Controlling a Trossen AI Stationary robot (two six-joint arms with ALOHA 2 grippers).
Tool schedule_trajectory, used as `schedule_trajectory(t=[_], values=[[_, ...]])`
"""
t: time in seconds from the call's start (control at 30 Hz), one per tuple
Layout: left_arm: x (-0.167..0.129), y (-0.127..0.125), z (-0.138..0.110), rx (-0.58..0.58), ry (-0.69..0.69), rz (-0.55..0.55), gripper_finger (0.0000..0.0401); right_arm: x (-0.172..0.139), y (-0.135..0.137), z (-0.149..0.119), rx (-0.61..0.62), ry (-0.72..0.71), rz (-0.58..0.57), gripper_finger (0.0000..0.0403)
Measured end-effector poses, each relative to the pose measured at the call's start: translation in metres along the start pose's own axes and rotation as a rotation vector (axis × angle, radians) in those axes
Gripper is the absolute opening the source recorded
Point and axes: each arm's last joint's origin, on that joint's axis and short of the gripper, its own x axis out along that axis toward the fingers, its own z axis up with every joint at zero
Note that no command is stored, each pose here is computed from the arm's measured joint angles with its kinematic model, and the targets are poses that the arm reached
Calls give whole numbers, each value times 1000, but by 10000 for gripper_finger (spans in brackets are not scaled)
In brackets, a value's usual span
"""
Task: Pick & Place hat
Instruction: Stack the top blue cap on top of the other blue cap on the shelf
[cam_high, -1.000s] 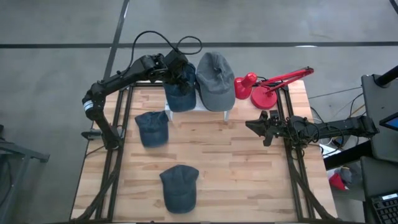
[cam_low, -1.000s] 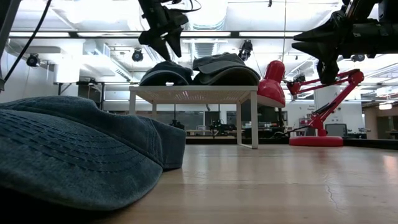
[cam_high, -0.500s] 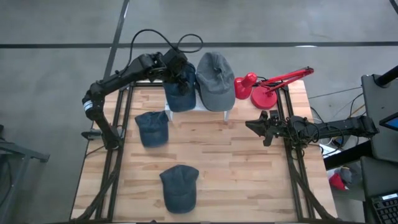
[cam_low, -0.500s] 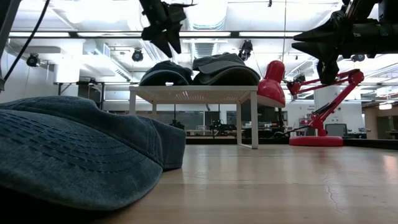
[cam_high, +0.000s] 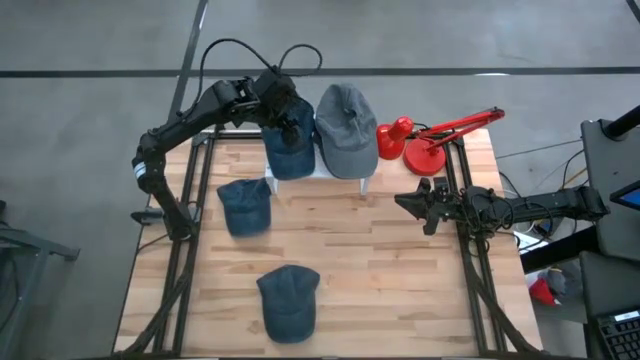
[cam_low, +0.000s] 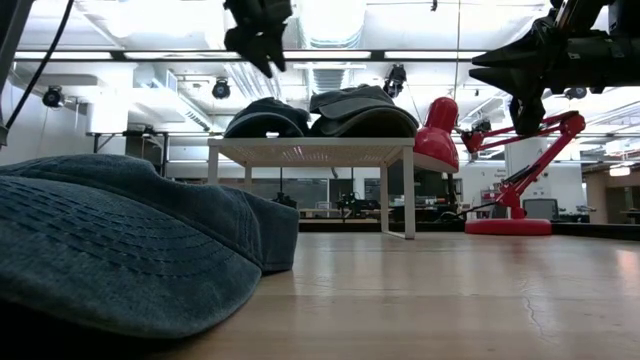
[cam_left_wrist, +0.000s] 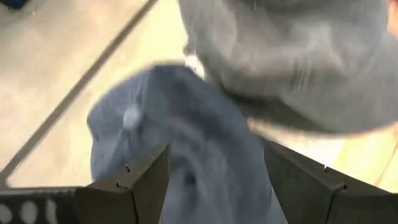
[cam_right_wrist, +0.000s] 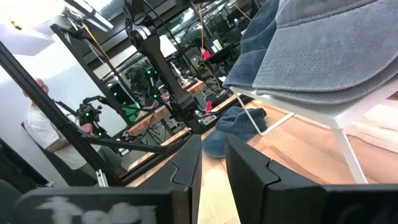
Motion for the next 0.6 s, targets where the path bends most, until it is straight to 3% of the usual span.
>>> schedule_trajectory(t=[0.1, 0.23, 0.47, 0.6], values=[[-7, 2, -11, -1, 118, 5, 257, 0, 0, 0, 4, 0, 0, 68], [-17, 4, -31, -100, 338, 38, 257, 0, 0, 0, 5, 0, 0, 68], [-34, 1, -44, -366, 343, -2, 257, 0, 0, 0, 18, 3, 1, 68], [-44, -5, -51, -450, 335, -10, 257, 0, 0, -1, 22, 9, -3, 68]])
